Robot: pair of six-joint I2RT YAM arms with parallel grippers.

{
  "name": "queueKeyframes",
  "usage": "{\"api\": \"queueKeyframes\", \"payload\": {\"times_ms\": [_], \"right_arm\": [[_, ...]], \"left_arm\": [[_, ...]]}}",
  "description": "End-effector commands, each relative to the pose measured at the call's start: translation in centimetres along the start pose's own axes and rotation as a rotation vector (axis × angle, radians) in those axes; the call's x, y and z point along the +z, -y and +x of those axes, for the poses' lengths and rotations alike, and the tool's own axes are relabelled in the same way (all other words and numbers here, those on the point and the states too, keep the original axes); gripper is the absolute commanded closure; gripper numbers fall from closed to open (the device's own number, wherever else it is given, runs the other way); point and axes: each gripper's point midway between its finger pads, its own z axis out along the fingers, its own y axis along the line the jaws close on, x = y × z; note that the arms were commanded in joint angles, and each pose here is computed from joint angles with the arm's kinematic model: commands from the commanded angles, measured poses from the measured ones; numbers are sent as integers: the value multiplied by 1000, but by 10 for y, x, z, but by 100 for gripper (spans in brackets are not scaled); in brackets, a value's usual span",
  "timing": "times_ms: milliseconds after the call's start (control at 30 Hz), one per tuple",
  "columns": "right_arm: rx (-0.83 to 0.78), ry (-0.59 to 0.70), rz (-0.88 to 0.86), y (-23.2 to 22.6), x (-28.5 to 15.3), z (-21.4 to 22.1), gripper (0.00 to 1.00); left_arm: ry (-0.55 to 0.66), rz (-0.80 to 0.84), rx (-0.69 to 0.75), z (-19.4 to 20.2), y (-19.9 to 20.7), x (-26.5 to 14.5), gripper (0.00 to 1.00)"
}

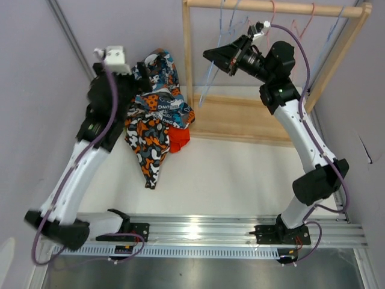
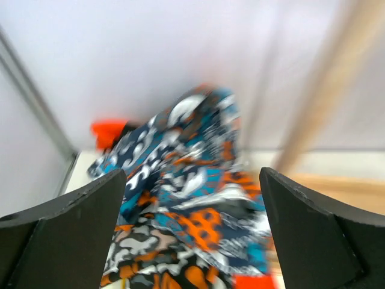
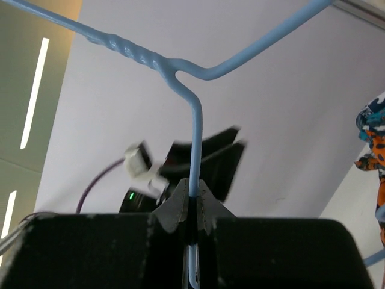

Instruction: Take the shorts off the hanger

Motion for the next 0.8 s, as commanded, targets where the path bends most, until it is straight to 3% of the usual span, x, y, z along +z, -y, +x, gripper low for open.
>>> {"api": "queueKeyframes", "payload": {"times_ms": [0,33,200,367,500,767], "right_arm": [[-39,-12,-124,-30,7,-19,100],[-38,-8,-122,-30,9,-23,100],[-81,27,-145,-43,13,-47,100],[-50,76,-111,-21,6,-77,100],[-10,96,-111,-2,-3,-90,100],[81,112,-32,43,-19,-77,100]], "left_arm": [[94,-1,-52,-17,-10,-44,1],[54,3,-42,7,-11,-49,1],[39,12,-71,22,-21,-82,1],[-5,35,-81,43,-21,-92,1],[-11,56,-99,44,-18,-98,1],[-12,82,-120,39,-14,-105,1]]}}
